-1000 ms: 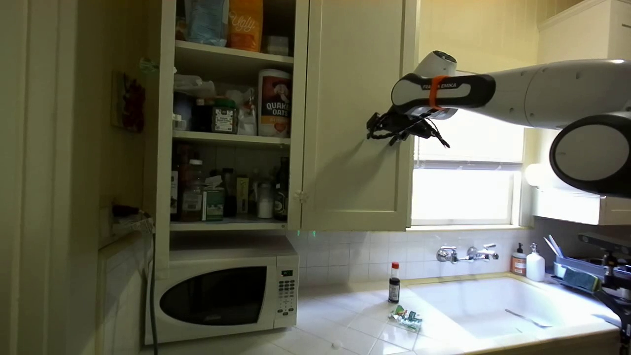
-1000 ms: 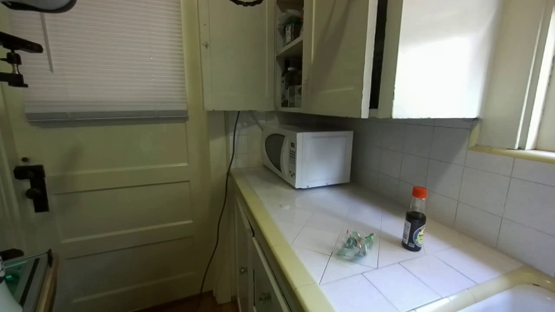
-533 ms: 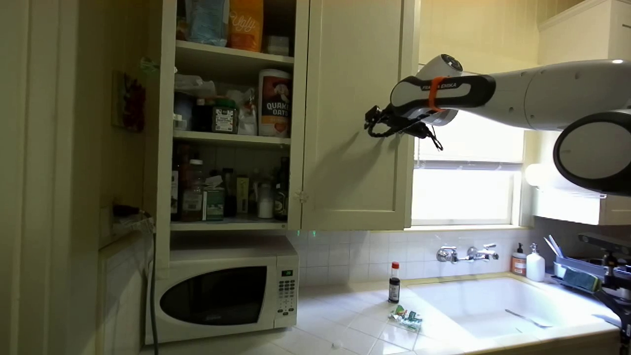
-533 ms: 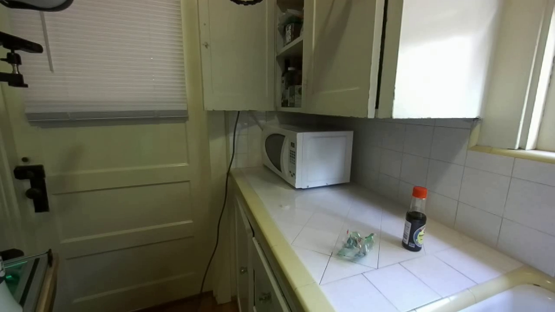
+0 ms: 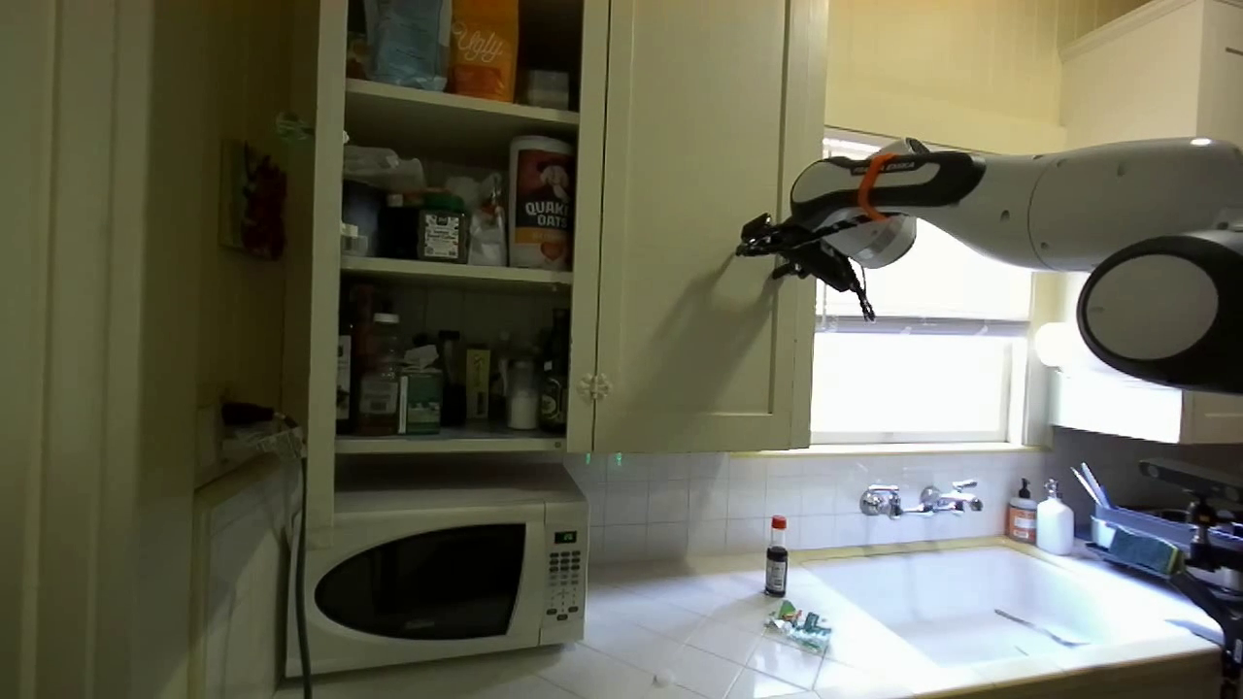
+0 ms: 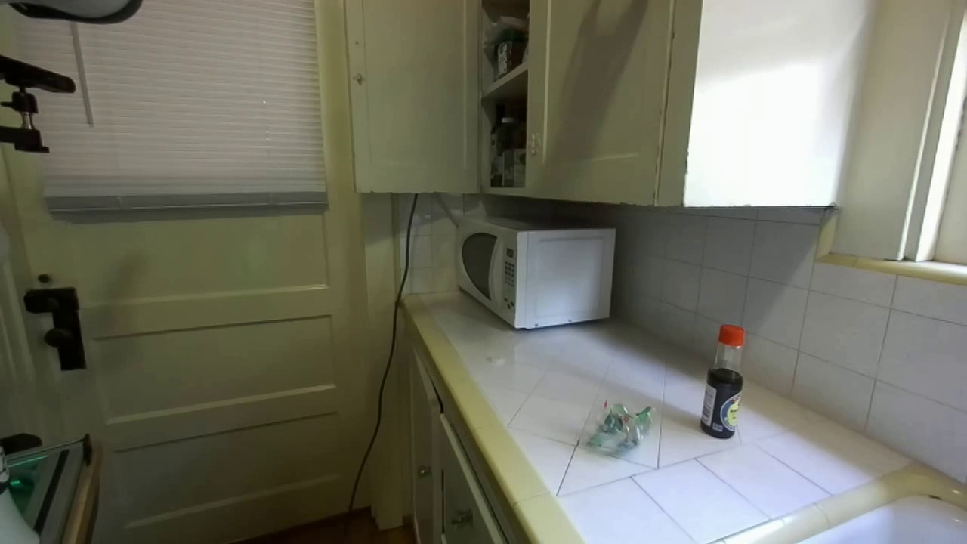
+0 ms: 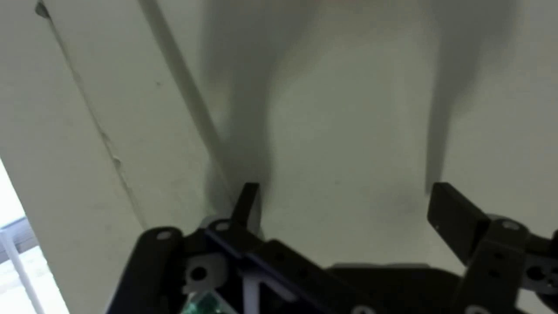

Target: Close the top right cabinet door

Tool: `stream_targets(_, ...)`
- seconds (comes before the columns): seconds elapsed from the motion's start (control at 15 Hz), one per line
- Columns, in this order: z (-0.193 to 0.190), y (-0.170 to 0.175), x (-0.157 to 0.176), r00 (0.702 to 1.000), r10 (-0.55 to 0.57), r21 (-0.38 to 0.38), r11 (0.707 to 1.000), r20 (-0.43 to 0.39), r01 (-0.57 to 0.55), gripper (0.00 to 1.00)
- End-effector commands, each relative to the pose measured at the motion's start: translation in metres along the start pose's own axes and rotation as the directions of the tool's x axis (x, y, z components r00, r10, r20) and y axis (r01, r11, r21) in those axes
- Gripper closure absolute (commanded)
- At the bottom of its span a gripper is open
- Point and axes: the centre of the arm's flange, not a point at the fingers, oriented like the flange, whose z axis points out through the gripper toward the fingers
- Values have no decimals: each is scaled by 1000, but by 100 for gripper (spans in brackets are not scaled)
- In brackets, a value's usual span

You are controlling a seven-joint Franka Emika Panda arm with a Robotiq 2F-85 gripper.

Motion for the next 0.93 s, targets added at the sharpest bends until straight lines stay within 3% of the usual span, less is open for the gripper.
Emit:
stream_targets(0.0,23,17,7,994,104,-35,994,24,-103,0)
stream_targets(0.13,24,10,-1,992,84,-23,996,89,-83,0)
stream_targets(0.27,11,-6,-19,983,-28,-27,999,183,34,0)
stream_targets(0.47,-27,-32,-51,952,-162,-29,984,260,175,0)
stream_targets(0.6,-53,-47,-70,917,-234,-5,969,322,249,0)
stream_targets(0.87,-81,-74,-113,817,-309,64,945,487,319,0)
